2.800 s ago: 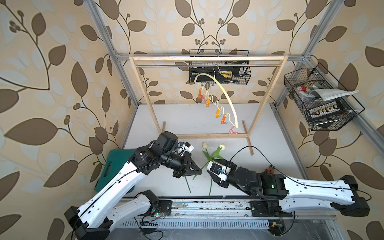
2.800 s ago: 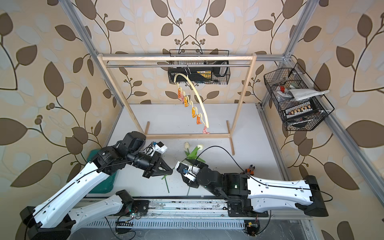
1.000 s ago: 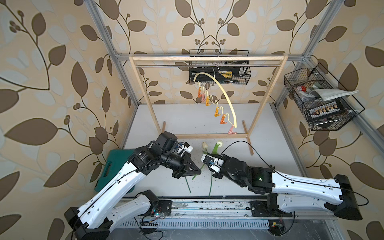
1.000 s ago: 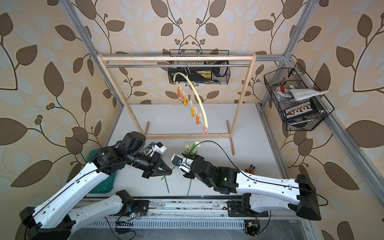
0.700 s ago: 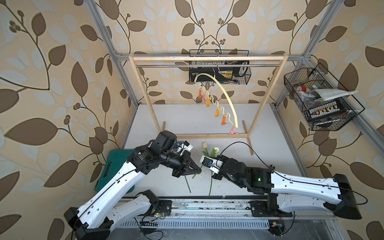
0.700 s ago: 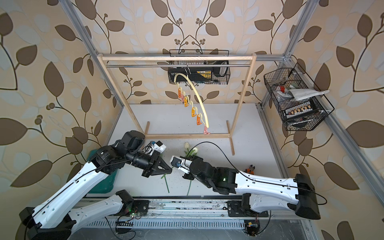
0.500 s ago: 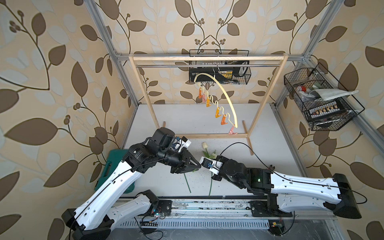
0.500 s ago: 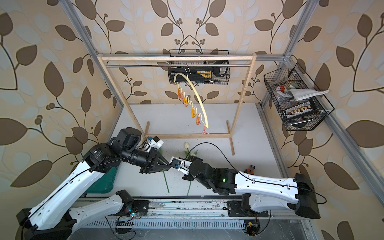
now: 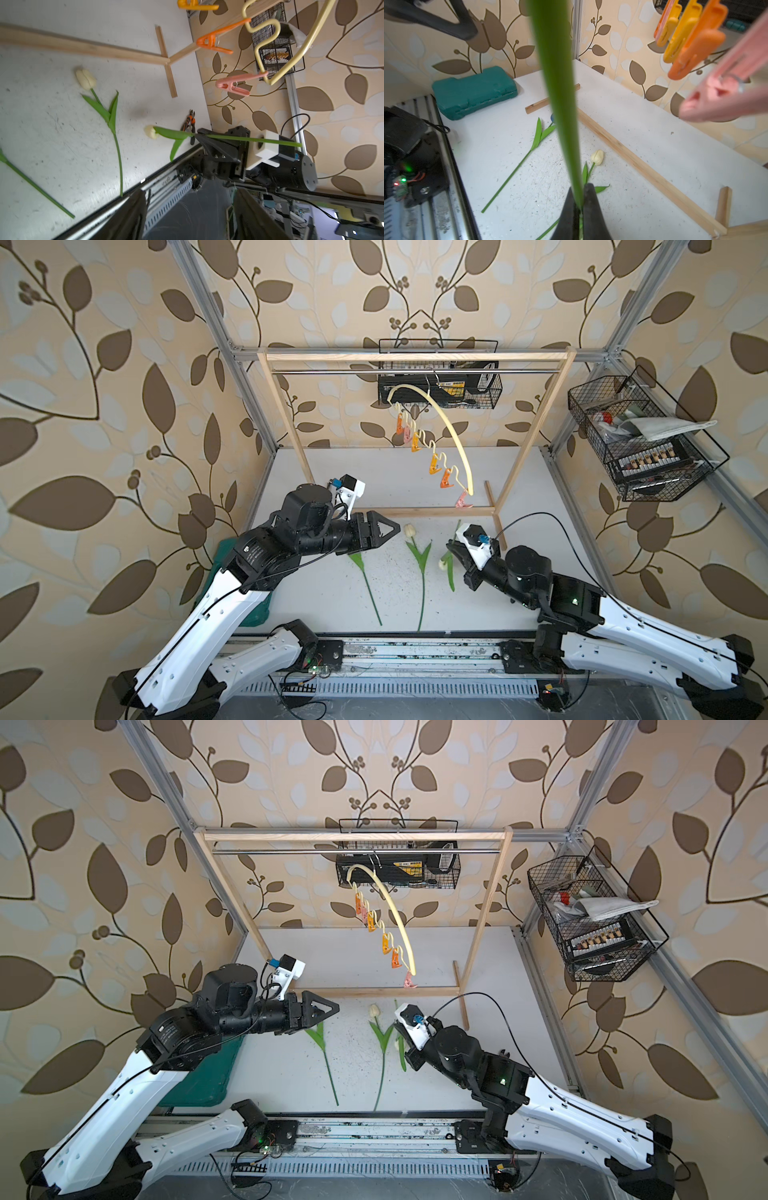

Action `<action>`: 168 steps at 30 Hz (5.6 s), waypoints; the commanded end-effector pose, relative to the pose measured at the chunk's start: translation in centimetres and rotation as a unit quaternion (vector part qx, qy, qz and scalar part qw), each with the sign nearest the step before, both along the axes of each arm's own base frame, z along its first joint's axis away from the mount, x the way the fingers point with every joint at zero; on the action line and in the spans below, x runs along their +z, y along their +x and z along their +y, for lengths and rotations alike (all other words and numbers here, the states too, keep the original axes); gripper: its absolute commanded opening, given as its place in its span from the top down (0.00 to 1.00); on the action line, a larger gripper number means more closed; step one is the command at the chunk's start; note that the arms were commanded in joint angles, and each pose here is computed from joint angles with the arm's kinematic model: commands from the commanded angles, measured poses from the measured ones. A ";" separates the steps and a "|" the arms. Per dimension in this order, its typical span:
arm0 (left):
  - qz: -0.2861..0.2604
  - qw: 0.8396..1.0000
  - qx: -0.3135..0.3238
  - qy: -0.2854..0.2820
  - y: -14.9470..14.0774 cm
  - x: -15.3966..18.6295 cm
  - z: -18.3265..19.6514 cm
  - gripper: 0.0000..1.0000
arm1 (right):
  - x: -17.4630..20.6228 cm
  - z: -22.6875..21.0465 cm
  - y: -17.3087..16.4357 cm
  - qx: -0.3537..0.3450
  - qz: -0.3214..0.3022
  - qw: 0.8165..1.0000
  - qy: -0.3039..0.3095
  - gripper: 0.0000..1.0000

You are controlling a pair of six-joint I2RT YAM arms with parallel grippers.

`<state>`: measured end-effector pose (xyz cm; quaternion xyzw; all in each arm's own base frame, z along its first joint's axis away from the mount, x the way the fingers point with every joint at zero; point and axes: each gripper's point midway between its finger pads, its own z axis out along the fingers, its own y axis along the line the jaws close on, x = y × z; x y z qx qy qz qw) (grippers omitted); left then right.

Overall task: Dry the flowers on a clothes hanger
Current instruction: Open the clamp at the hanger.

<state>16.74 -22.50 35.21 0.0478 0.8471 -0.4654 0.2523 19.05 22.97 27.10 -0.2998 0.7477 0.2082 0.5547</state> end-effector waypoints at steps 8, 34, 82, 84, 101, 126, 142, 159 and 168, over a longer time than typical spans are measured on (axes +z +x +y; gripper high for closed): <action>-0.245 0.968 -0.013 0.051 5.4 1.4 -5.4 0.34 | -2.7 -2.7 -3.2 0.010 0.173 0.977 0.122 0.94; -0.392 0.910 -0.119 0.064 3.5 4.0 -14.9 0.22 | -6.4 -9.5 5.0 -0.040 0.381 0.876 0.294 0.97; -0.473 0.863 -0.090 0.155 6.6 4.4 -17.7 0.36 | -6.1 -9.2 5.1 -0.031 0.380 0.876 0.294 0.97; -0.471 0.864 -0.085 0.155 6.7 4.6 -17.6 0.39 | -6.1 -9.2 5.1 -0.030 0.379 0.877 0.294 0.97; -0.454 0.870 -0.094 0.167 7.0 3.2 -18.2 0.32 | -5.6 -8.9 4.8 -0.022 0.375 0.879 0.295 0.97; -0.458 0.868 -0.091 0.172 7.3 2.6 -18.5 0.38 | -5.6 -8.9 4.9 -0.023 0.375 0.879 0.293 0.97; -0.454 0.872 -0.045 0.177 9.0 2.6 -18.8 0.37 | -5.8 -8.8 5.0 -0.022 0.378 0.878 0.294 0.97; -0.455 0.873 -0.043 0.171 9.0 3.0 -18.9 0.61 | -5.9 -8.7 5.1 -0.019 0.381 0.876 0.295 0.97; -0.437 0.885 -0.046 0.152 8.4 3.6 -18.7 0.68 | -4.8 -7.5 4.9 -0.007 0.375 0.880 0.291 0.97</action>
